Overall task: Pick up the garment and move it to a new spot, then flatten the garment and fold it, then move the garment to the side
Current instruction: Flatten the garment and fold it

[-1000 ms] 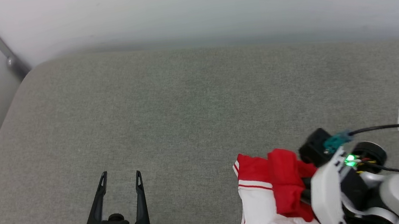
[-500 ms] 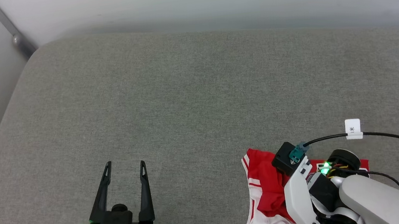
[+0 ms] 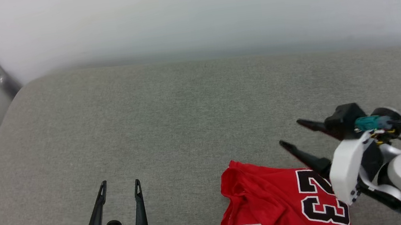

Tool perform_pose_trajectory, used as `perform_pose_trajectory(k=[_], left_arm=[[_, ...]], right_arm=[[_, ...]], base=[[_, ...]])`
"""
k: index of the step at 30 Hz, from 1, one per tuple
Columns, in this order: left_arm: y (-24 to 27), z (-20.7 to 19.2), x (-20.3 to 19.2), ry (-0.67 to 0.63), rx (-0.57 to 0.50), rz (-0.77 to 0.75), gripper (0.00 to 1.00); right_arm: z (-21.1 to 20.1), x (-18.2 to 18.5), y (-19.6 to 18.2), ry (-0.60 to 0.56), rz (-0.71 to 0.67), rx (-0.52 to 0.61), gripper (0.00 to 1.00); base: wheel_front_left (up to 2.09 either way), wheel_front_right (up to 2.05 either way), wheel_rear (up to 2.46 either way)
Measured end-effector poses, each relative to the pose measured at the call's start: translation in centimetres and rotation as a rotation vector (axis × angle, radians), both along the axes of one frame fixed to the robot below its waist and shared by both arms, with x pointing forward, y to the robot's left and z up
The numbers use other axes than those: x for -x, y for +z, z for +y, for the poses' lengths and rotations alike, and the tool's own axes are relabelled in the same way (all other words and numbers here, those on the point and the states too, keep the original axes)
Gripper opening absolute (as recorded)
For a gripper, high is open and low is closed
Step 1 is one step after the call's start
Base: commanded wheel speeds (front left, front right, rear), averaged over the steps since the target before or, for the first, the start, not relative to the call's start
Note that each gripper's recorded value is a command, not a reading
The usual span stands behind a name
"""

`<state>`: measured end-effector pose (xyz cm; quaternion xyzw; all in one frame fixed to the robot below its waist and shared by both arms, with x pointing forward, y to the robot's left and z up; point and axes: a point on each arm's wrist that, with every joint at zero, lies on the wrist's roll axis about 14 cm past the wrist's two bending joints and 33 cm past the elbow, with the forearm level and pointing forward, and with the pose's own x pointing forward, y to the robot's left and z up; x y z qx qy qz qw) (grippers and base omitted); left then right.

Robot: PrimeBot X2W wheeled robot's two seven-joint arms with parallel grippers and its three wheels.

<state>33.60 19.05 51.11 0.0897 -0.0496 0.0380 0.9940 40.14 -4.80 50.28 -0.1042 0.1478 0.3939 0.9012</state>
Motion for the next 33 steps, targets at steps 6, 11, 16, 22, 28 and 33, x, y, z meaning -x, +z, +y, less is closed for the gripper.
perform_pose_trajectory(k=[6, 11, 16, 22, 28, 33], left_arm=[[0.4, -1.3, -0.4, -0.045, 0.007, -0.016, 1.00], [0.9, -2.0, -0.8, -0.070, 0.011, -0.029, 1.00], [1.2, -2.4, -0.7, -0.082, 0.015, -0.040, 1.00], [1.4, -2.1, -0.3, -0.072, 0.025, -0.046, 1.00], [1.4, -1.5, 0.1, -0.060, 0.037, -0.046, 1.00], [1.5, -1.2, 0.5, -0.049, 0.044, -0.050, 1.00]], right_arm=[[-6.3, -2.4, 6.3, -0.229, -0.306, -0.118, 1.00], [-10.5, -1.9, 8.1, -0.411, -0.475, -0.202, 1.00], [-12.9, 0.0, 7.4, -0.557, -0.538, -0.259, 1.00], [-13.8, 2.8, 4.8, -0.684, -0.494, -0.303, 1.00], [-14.5, 5.1, 3.1, -0.763, -0.449, -0.320, 1.00], [-14.5, 6.9, 2.0, -0.779, -0.405, -0.335, 1.00]], base=[[0.00, 0.00, 0.00], [0.00, 0.00, 0.00], [0.00, 0.00, 0.00], [0.00, 0.00, 0.00], [0.00, 0.00, 0.00], [0.00, 0.00, 0.00]])
